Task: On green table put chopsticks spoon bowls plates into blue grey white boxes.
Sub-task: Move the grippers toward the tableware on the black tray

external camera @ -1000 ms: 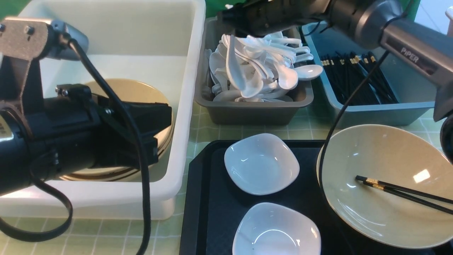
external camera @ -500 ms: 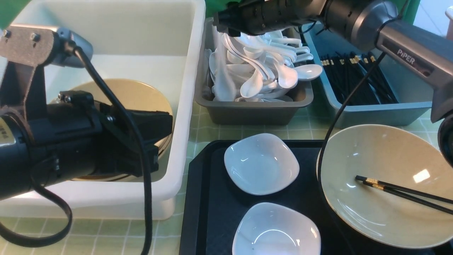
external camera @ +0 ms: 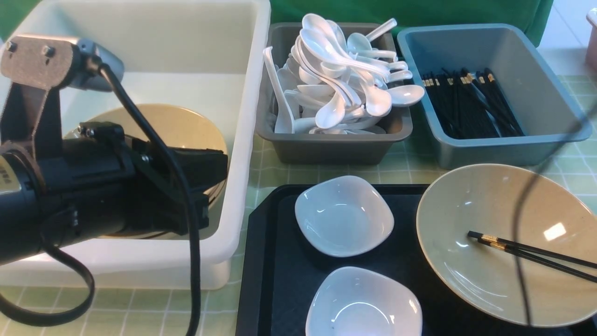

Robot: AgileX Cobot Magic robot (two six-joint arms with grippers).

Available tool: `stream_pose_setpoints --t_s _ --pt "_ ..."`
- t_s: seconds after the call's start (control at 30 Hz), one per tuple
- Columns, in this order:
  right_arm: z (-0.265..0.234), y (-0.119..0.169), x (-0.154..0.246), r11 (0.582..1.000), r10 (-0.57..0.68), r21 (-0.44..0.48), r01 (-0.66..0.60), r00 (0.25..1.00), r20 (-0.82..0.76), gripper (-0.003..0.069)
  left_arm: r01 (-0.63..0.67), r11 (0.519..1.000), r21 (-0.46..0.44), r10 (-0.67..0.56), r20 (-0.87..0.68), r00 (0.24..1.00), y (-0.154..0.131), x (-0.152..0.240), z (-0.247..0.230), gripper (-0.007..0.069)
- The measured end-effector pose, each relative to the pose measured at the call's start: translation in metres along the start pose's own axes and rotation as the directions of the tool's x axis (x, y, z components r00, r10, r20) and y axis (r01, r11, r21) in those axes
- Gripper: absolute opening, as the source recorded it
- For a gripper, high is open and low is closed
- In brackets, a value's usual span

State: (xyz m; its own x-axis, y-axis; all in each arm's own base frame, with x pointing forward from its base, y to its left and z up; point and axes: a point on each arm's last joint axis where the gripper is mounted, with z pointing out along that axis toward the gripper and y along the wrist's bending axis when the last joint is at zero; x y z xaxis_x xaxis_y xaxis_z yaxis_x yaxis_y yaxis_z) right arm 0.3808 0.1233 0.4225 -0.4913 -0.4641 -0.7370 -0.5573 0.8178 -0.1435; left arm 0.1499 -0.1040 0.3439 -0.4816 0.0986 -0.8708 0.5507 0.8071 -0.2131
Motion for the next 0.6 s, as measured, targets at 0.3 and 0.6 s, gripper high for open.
stream_pose_setpoints --t_s 0.3,0.6 --pt "0.02 0.029 0.115 0.979 -0.139 -0.201 0.031 0.825 -0.548 0.044 0.036 0.999 0.016 -0.036 0.021 0.999 -0.001 -0.002 0.0 -0.0002" --pt "0.036 0.03 0.167 0.994 -0.08 -0.11 -0.002 0.674 -0.734 0.0444 0.035 0.999 0.015 -0.035 0.025 0.999 -0.001 -0.002 0.0 -0.0002"
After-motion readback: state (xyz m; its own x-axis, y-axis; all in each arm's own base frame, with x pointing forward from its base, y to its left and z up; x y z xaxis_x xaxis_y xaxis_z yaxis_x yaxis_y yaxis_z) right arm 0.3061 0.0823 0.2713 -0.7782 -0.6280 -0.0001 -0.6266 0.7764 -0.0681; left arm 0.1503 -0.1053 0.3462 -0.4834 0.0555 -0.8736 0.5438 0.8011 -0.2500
